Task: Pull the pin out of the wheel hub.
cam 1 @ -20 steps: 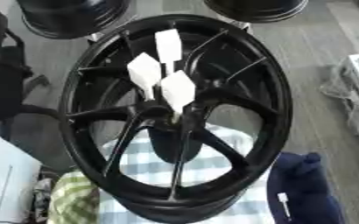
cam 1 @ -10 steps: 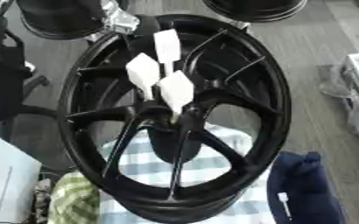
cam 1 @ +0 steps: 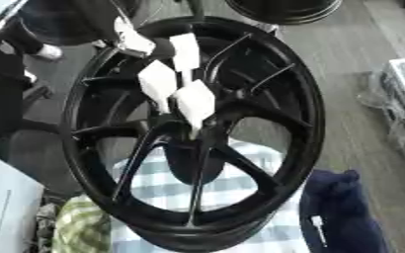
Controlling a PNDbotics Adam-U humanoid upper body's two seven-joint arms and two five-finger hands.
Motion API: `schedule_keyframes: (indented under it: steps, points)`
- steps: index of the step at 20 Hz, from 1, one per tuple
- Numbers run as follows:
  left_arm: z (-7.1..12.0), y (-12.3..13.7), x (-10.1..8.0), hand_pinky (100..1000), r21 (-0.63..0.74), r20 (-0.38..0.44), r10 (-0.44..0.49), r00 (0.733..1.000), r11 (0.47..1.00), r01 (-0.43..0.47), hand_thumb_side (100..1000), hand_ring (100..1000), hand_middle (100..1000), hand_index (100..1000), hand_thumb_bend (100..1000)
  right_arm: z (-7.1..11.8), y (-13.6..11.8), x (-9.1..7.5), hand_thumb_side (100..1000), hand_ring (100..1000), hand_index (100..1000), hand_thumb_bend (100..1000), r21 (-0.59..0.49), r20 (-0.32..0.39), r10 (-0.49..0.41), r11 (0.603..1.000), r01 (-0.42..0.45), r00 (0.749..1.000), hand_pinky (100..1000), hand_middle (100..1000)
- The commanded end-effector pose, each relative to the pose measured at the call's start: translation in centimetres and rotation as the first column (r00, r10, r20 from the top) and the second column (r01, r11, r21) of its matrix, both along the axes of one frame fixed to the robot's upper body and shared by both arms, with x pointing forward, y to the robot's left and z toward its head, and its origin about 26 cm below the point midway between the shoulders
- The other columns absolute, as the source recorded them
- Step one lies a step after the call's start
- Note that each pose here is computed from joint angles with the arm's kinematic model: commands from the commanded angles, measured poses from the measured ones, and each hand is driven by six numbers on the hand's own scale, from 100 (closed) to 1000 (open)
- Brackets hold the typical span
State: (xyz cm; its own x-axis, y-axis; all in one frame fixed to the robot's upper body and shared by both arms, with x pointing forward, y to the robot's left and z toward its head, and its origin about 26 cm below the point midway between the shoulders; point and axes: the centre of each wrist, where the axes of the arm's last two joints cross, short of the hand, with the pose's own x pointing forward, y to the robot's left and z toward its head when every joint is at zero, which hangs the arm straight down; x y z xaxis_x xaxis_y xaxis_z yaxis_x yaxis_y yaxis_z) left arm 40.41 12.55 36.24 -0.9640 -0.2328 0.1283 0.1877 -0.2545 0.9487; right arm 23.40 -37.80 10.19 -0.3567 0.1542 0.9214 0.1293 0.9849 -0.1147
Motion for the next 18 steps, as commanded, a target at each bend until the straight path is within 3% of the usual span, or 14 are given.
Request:
schedule_keyframes:
  steps: [1,8,18]
  points:
    - [0.79,0.89,-0.42,865,0.074,0.041,-0.077,0.996,0.994,0.074,580,854,692,772,364,0.65,-0.08,0.08,574,761,876,100,-0.021,0.014,0.005,1.0,-0.004,1.0,978,714]
    - [0.64,1.49,-0.92,853,0.064,0.028,-0.082,0.996,0.995,0.08,635,840,669,771,366,0.48,-0.01,0.09,581,762,876,100,-0.018,0.006,0.005,1.0,-0.005,1.0,979,715]
    - [0.2,1.78,-1.08,821,0.09,0.043,-0.07,0.997,0.994,0.066,594,760,621,781,421,0.4,0.1,0.09,586,760,874,100,-0.011,0.002,0.003,1.0,-0.003,1.0,979,713]
